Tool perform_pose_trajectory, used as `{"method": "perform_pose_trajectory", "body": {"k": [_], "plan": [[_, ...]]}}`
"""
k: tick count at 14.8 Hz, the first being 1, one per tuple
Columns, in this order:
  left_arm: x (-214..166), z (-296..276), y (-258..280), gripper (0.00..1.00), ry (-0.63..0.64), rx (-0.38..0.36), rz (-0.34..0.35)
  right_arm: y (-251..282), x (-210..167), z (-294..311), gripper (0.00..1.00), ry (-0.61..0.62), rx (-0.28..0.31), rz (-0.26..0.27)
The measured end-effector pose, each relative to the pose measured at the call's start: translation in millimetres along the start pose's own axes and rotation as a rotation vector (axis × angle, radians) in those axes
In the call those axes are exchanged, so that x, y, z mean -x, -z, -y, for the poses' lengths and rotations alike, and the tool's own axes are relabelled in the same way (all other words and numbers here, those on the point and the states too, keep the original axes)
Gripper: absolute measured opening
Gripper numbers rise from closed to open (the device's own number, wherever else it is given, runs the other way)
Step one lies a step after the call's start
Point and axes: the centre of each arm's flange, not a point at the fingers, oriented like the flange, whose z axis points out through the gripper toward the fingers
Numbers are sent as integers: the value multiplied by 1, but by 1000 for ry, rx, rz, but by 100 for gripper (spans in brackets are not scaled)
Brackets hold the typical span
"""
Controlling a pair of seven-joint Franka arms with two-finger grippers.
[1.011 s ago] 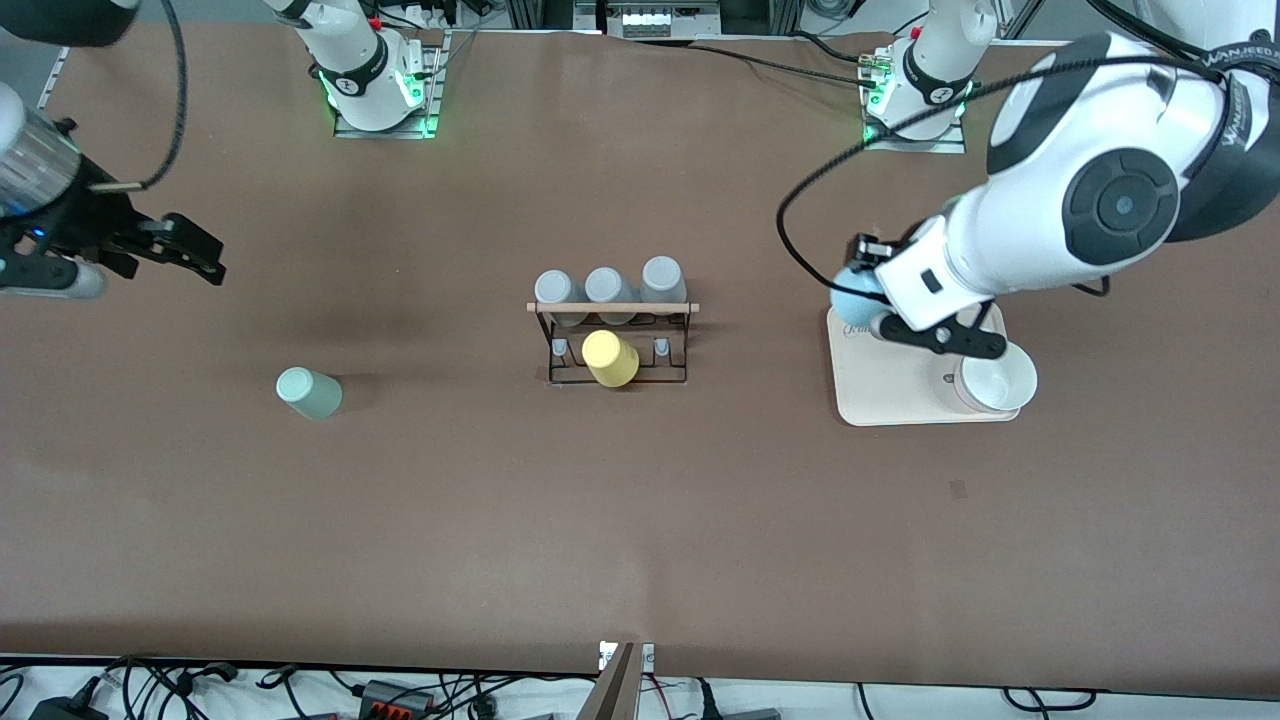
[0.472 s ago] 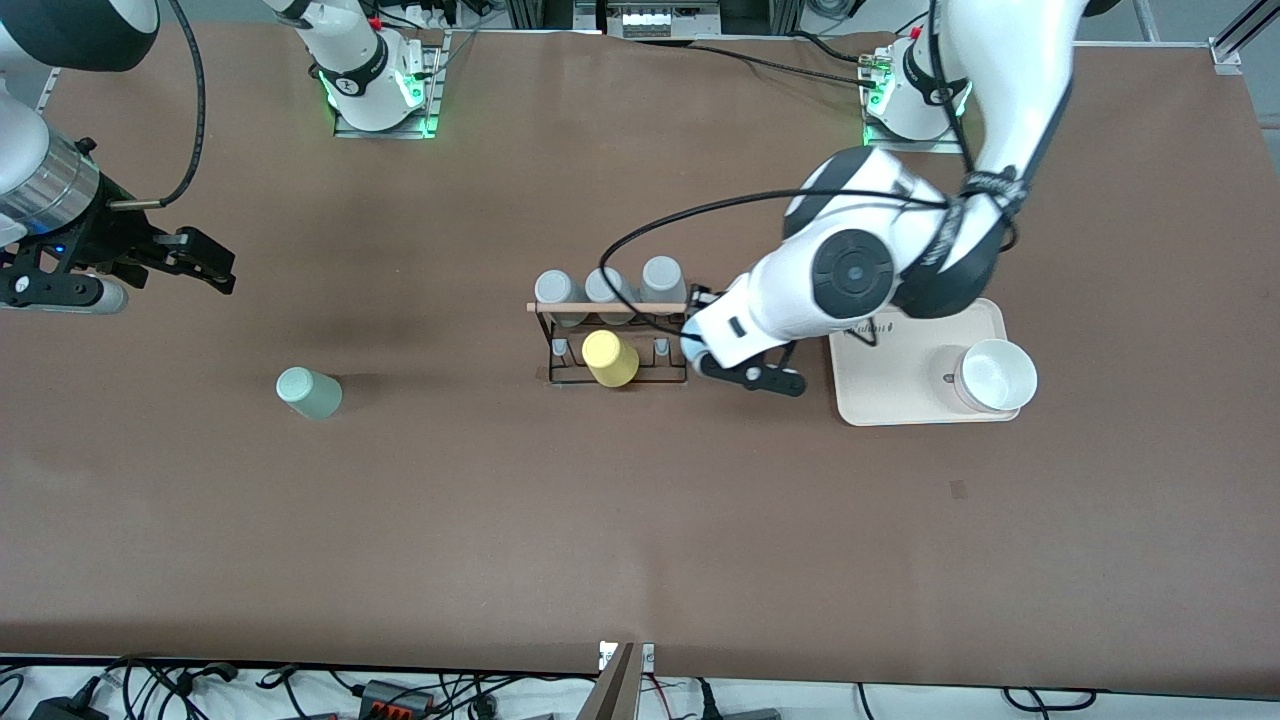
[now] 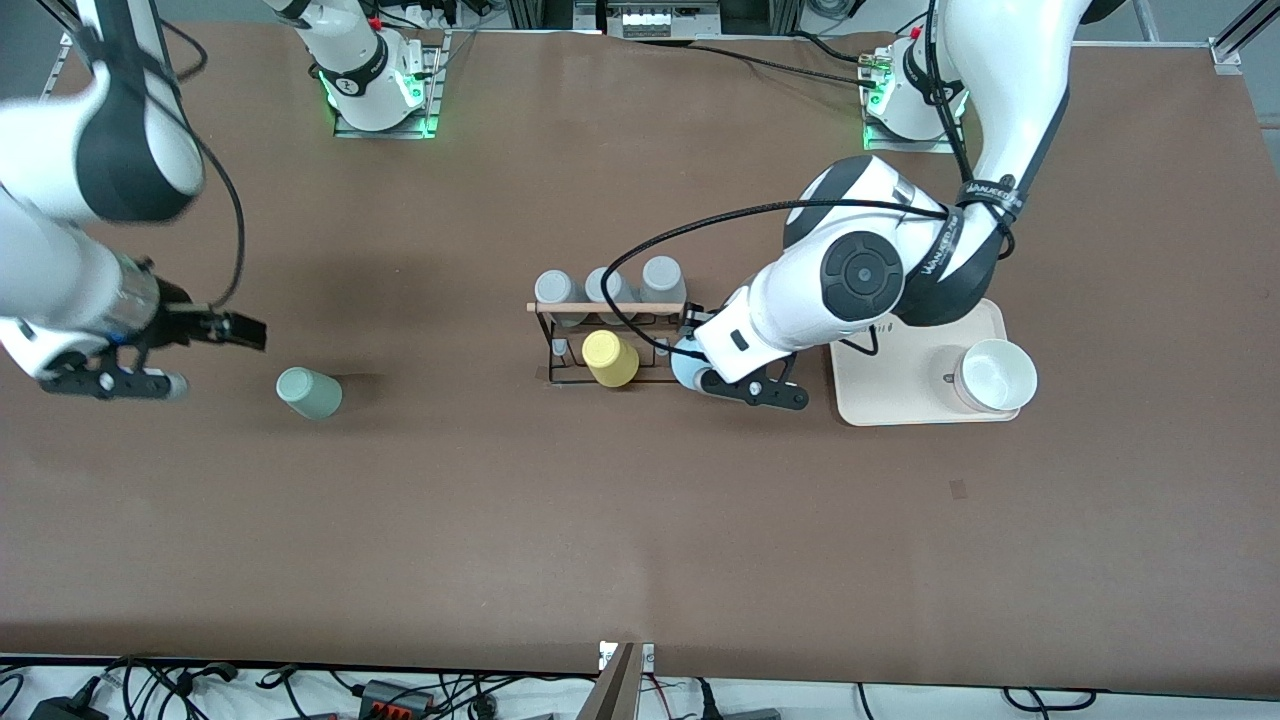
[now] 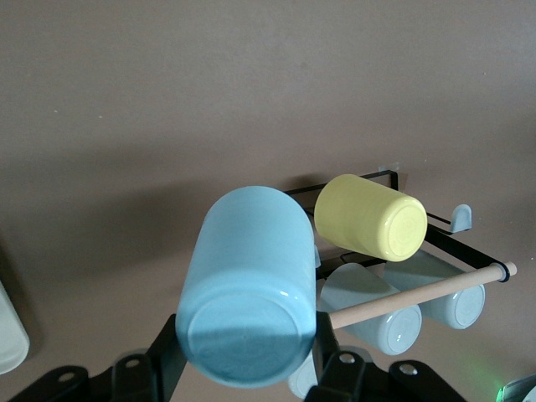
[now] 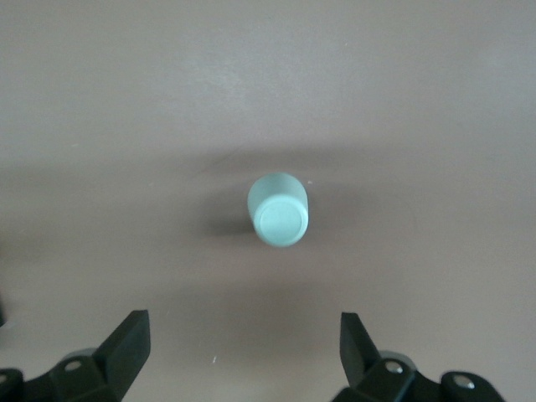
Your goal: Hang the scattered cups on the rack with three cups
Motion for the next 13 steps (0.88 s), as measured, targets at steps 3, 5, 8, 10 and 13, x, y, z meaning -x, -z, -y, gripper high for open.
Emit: {"method": "perform_pose_trajectory", "body": {"k": [3,5,8,10,13], "plan": [[4,-17,-20,64,-18,-1,14,-66,-7,-5,100,41,12,-13],[4,-20,-31,64,-13,-3,26,-102,-8,-8,100,66,14,-6],[3,-19,-38,64,-9,-5,35,-142,-9,-13,100,110,32,-12],[4,-26,-44,64,-19,-2,31,-161,-9,-12,100,127,40,-9],[6,-38,-56,64,-35,5,21,-181,-9,-11,100,134,35,12]]}}
